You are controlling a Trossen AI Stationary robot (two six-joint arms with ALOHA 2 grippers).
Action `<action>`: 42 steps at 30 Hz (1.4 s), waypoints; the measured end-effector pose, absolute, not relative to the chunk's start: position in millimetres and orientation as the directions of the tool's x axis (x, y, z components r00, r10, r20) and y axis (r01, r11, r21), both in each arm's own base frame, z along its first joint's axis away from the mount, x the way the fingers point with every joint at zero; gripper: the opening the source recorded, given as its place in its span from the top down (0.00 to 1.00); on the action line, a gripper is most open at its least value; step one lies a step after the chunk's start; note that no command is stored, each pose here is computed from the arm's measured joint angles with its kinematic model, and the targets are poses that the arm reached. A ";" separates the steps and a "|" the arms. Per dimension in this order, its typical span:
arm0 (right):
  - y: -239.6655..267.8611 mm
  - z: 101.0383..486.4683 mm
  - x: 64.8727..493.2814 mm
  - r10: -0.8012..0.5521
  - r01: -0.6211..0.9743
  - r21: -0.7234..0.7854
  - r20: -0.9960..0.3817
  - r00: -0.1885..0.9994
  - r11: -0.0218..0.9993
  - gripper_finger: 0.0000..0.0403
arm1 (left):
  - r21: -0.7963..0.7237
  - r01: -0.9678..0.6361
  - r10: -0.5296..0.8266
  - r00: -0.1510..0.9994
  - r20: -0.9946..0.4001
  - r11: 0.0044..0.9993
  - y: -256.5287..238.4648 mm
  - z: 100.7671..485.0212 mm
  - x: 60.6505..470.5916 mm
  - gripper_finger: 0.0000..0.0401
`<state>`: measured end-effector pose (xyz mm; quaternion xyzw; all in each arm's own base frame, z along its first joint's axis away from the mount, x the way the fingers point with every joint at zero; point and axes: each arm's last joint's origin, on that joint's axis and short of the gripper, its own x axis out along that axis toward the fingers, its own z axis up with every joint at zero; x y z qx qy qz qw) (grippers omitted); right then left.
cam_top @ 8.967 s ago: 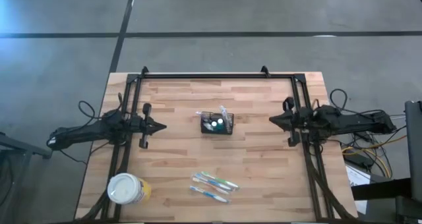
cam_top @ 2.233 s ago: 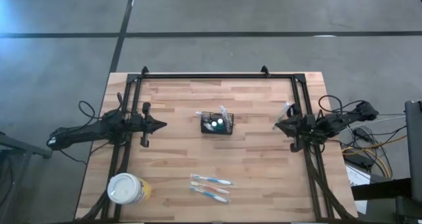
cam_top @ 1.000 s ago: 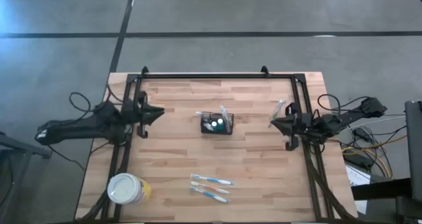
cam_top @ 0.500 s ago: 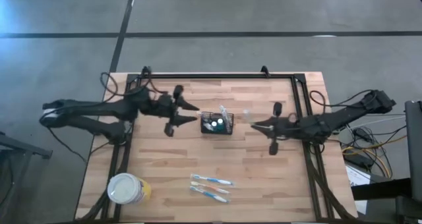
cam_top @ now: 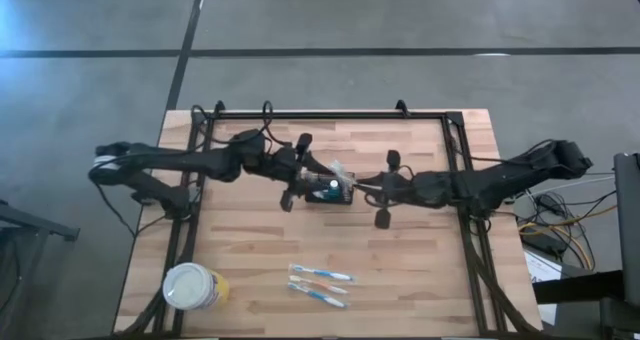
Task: Pick & Place toothbrushing station
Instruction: Put the green toothbrush into the black organizer
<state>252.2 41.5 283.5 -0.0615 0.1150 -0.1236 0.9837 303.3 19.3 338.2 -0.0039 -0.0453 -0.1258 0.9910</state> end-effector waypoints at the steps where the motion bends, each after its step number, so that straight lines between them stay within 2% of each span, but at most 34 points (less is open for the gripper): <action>1: 41.3 283.0 254.2 -0.258 0.228 -0.154 -0.215 0.942 0.961 0.96 | 0.002 0.246 -0.245 0.965 0.093 0.969 19.6 339.2 305.5 0.59; 12: 41.2 286.5 264.0 -0.253 0.225 -0.166 -0.174 0.952 0.960 0.96 | -0.010 0.223 -0.220 0.969 0.110 0.975 20.7 338.0 313.2 0.65; 17: 41.1 286.1 264.8 -0.252 0.223 -0.168 -0.177 0.952 0.960 0.96 | -0.002 0.221 -0.219 0.968 0.123 0.975 20.5 338.8 313.6 0.74; 24: 40.6 286.6 265.0 -0.246 0.218 -0.165 -0.173 0.954 0.962 0.96 | 0.046 0.209 -0.214 0.969 0.128 0.977 20.8 338.9 314.0 0.96; 31: 40.8 286.6 265.1 -0.237 0.211 -0.157 -0.174 0.956 0.965 0.95 | 0.066 0.209 -0.216 0.968 0.131 0.976 20.6 339.2 314.0 0.98; 35: 40.9 287.0 265.2 -0.236 0.219 -0.112 -0.173 0.956 0.969 0.89 | 0.072 0.211 -0.219 0.967 0.130 0.975 20.5 339.1 314.0 0.98; 42: 40.9 295.1 266.6 -0.238 0.224 -0.102 -0.155 0.959 0.969 0.72 | 0.082 0.215 -0.225 0.966 0.129 0.973 20.0 339.1 314.0 0.98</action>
